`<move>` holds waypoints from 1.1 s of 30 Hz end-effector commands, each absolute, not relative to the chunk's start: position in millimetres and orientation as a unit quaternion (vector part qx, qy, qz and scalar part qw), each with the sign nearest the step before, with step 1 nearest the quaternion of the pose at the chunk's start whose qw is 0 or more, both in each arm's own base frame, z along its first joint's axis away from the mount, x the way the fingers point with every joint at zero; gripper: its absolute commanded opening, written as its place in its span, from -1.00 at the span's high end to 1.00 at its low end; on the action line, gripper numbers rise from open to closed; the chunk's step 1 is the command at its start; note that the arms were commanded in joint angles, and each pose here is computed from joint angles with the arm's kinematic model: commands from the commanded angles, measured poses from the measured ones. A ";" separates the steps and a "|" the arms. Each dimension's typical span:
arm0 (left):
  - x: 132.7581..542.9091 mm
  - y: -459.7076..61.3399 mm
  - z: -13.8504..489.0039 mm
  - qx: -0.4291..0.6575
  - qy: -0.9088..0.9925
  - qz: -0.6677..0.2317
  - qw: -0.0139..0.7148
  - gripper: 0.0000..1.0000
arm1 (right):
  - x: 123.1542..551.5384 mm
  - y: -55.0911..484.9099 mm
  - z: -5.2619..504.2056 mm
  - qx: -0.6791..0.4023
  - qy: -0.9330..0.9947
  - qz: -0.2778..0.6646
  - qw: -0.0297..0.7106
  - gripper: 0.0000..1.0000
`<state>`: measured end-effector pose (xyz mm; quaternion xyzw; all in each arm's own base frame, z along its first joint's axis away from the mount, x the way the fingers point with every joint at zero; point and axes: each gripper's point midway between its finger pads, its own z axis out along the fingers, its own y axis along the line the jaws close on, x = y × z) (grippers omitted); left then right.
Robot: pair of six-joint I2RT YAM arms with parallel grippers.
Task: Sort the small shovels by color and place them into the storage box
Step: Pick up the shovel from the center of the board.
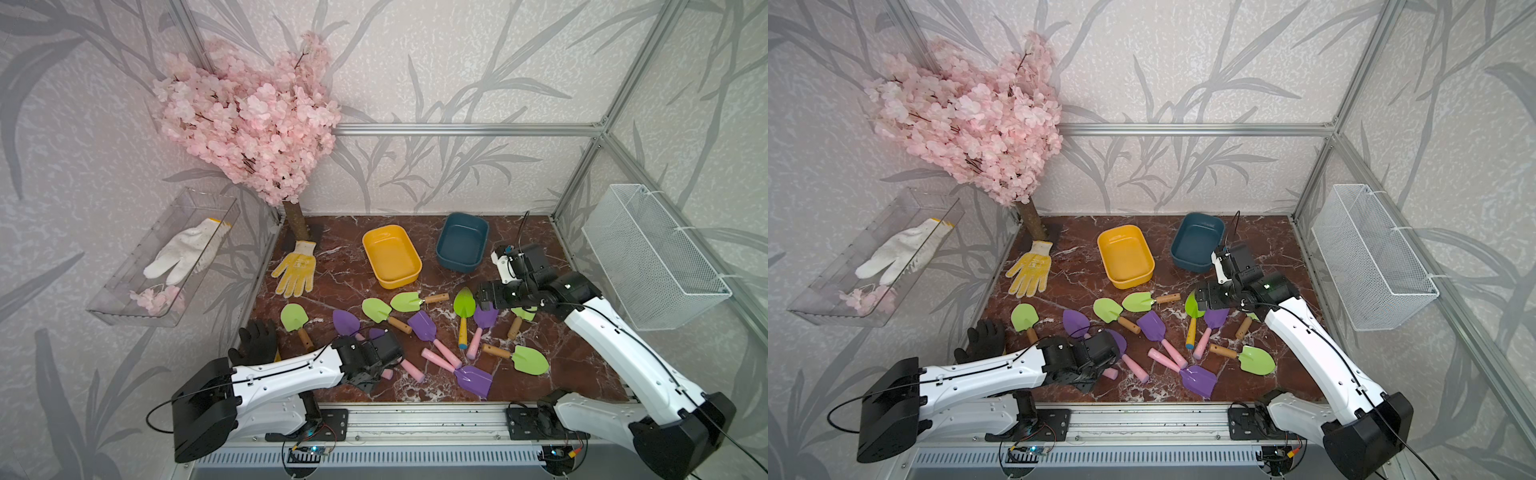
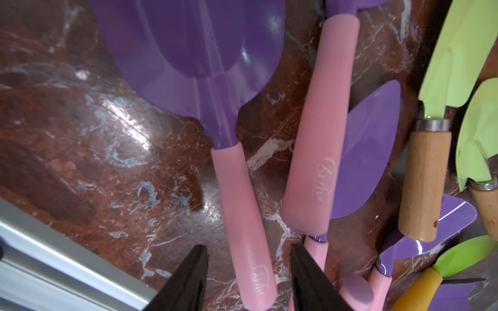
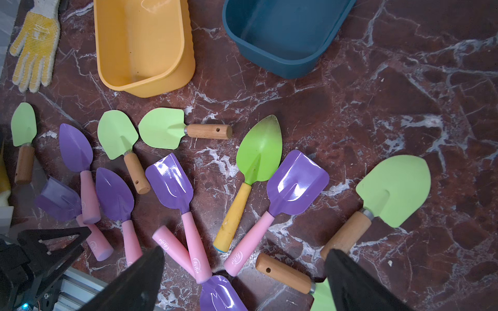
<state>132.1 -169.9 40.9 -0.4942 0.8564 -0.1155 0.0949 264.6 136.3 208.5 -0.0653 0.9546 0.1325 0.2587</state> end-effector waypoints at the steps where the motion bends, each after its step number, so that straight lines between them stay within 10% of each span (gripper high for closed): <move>1: 131.6 -174.8 40.6 -0.638 0.756 -0.132 0.070 -0.06 | 263.3 132.0 209.8 -0.064 0.953 0.128 0.266 -0.97; 33: 111.3 -167.1 15.7 -0.640 0.759 -0.102 0.063 0.26 | 258.1 128.3 206.2 -0.064 0.953 0.125 0.267 -0.97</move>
